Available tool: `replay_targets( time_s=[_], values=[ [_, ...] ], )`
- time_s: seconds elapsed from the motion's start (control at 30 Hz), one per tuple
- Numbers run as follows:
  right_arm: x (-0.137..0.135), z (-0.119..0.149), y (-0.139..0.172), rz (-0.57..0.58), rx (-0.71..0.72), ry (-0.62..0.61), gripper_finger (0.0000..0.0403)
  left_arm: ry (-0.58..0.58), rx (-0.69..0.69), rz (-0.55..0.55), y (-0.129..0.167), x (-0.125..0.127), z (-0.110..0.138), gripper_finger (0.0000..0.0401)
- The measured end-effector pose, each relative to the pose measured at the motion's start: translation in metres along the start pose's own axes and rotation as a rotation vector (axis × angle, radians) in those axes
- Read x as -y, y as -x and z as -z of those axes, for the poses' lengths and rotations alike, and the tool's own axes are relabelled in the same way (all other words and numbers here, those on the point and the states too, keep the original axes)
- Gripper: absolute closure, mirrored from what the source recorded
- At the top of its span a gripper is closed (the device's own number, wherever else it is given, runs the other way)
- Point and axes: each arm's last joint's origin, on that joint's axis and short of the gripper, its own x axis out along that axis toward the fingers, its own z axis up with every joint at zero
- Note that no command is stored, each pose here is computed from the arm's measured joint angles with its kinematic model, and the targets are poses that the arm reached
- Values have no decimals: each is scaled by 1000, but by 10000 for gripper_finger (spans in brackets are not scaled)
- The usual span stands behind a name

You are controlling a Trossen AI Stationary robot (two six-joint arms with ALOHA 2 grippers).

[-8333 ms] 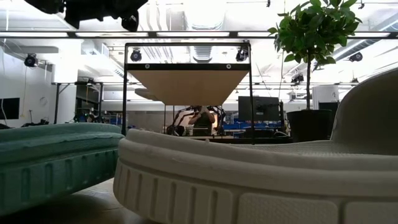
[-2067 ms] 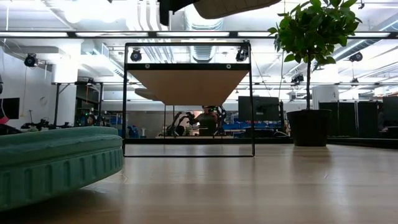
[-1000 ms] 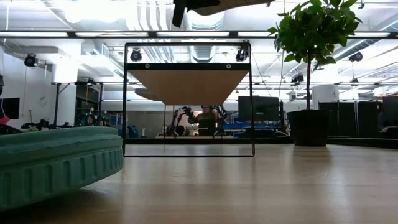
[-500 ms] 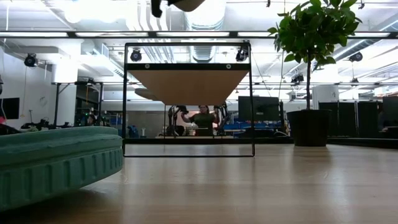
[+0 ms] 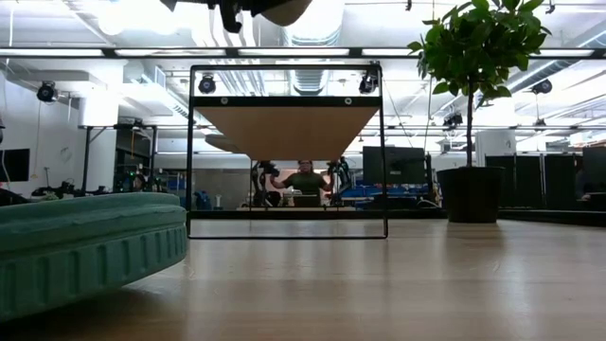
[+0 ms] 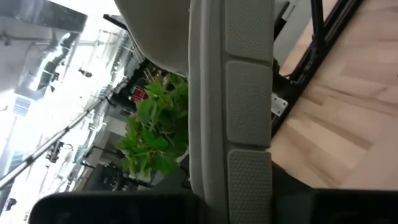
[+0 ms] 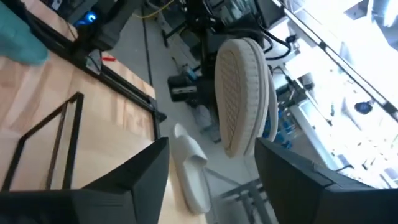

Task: Pick and place slides into the shelf
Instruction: Put the gray slide on the shelf

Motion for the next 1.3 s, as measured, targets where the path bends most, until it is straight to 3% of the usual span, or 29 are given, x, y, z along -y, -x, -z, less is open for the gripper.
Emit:
replay_targets(
  time_s=[0.43,0.83,1.3],
  values=[
    [11,4,-15,21,-27,16,165,3,40,24,-10,5,5,371],
    [18,4,-29,21,-19,-43,167,-23,111,4,-17,5,1,371],
    [26,-2,-40,-31,91,-51,209,-13,139,-16,-28,7,4,371]
  ],
)
